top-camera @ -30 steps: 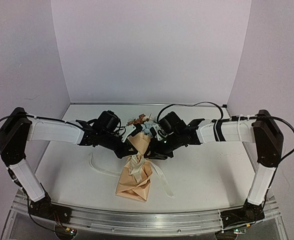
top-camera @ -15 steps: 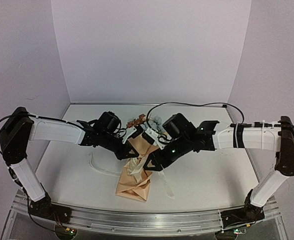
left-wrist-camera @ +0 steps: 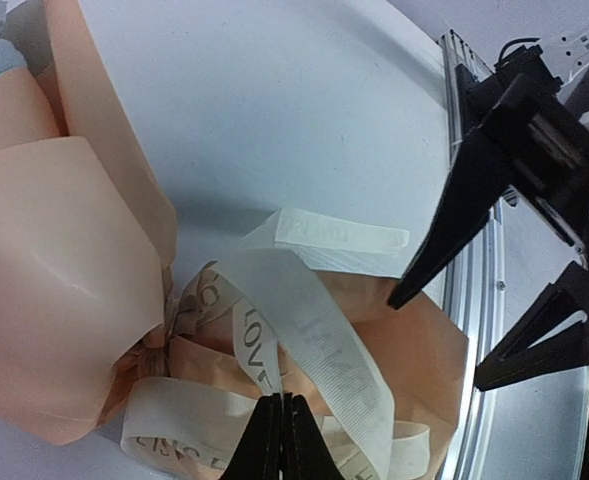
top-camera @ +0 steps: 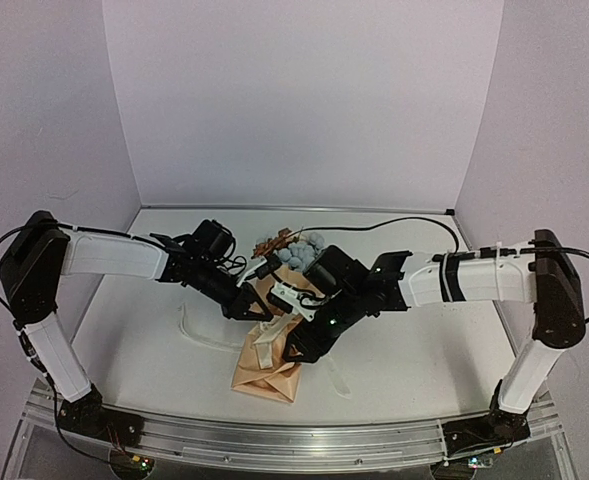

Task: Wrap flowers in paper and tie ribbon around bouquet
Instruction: Cross the half-tied ribbon over the folded bouquet.

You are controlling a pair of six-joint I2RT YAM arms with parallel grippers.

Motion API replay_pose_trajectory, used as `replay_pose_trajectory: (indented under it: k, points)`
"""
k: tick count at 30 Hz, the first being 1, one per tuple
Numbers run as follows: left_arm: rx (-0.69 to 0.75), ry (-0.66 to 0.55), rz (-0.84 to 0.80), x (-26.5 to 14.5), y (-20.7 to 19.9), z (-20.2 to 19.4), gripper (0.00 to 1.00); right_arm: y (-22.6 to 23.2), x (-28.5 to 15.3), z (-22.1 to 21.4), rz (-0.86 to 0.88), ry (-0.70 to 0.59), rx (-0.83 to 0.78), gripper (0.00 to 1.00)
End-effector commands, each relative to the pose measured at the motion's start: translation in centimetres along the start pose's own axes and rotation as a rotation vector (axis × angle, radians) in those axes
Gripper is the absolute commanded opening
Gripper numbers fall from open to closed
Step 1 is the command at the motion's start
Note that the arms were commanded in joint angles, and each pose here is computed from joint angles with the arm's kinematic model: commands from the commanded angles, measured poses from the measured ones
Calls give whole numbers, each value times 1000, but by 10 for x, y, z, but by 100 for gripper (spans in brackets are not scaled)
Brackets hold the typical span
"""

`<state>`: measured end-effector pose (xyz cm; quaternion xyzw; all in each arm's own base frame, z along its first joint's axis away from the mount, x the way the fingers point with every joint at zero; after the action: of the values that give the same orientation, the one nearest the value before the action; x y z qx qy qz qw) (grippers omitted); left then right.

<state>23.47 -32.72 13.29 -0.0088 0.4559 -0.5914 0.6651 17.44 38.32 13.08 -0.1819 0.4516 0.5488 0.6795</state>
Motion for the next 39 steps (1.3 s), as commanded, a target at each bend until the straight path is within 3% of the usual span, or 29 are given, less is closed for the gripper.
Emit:
replay_pose_trajectory:
  k: [1, 10, 15, 24, 33, 39]
  points:
    - [37, -7, -95, -2, -13, 17, 3, -7, 3, 24, -46, -39, -24, 60]
    - [-21, -17, -206, 0, -24, 17, 2, -18, 14, 26, -44, -30, 28, 59]
    - [-132, -91, -305, -3, -35, 30, 1, -28, 21, 10, -67, -6, 89, 57]
    - [-346, -150, -492, -1, -41, 38, 1, -43, 27, 12, -156, -111, 139, 57]
    - [-427, -172, -511, -2, -37, 38, 1, -47, 11, 18, -183, -206, 228, 57]
    - [-434, -182, -514, -1, -35, 40, 1, -61, -4, 23, -101, -245, 414, 46]
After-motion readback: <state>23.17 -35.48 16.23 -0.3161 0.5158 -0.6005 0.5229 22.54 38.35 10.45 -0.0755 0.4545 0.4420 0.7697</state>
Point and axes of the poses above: each gripper's point midway between its finger pads, its own x axis out along the fingers, its own y axis along the line the jaws close on, z = x × y, the point moved 4 cm from there along -x, back along the fingers, and after that the axes turned 8 degrees about -x, right-handed, at the moved point
